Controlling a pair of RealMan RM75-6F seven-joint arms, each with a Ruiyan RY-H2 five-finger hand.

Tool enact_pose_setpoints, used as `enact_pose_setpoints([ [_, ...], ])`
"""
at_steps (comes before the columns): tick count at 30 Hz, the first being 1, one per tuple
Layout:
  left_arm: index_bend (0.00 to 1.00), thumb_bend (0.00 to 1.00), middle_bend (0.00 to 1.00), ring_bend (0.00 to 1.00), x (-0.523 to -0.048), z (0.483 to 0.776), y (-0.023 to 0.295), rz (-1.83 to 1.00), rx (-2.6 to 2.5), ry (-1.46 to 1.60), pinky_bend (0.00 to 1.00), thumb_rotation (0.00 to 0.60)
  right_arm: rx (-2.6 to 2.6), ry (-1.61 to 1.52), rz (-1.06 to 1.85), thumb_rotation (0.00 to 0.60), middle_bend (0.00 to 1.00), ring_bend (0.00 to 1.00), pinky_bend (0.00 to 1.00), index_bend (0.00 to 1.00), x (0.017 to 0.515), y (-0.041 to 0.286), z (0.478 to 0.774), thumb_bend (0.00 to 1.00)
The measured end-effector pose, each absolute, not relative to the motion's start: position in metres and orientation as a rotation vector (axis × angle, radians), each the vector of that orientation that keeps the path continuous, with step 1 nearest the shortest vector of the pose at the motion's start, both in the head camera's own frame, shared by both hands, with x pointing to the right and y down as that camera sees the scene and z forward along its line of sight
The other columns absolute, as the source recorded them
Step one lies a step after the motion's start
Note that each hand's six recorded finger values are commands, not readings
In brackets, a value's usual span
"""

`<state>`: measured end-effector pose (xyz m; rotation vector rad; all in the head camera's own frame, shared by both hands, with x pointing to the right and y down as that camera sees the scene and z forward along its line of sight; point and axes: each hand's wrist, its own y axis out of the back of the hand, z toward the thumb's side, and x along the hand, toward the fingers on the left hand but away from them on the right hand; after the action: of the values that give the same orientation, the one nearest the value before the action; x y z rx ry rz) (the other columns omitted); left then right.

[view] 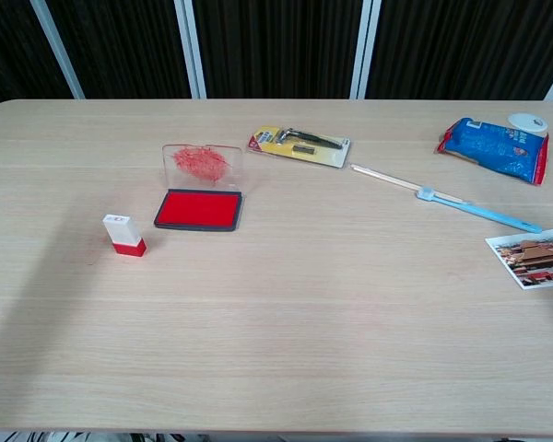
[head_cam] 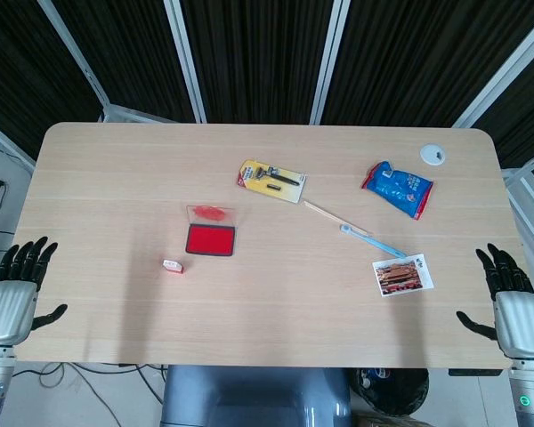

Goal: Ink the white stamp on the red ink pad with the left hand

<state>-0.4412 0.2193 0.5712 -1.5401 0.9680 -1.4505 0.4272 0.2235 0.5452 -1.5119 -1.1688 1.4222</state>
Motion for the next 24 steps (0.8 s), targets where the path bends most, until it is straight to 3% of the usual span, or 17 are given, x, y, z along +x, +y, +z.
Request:
enact_pose_setpoints([
  [19, 0.0, 0.0, 0.0, 0.0, -0.438, 0.577, 0.214, -1.464, -1.556, 0.947, 0.0, 0.6, -1.543, -1.184, 1.442, 0.6, 0.0, 0.0, 0.19, 0.0, 0.428, 0.224, 0.549, 0.0],
  [24, 0.0, 0.04, 0.0, 0.0, -0.431, 0.581, 0.206, -1.466, -1.549, 0.89, 0.0, 0.6, -1.558, -1.193, 1.445, 0.6, 0.0, 0.0, 0.19, 0.0, 0.429, 0.224, 0.549, 0.01],
])
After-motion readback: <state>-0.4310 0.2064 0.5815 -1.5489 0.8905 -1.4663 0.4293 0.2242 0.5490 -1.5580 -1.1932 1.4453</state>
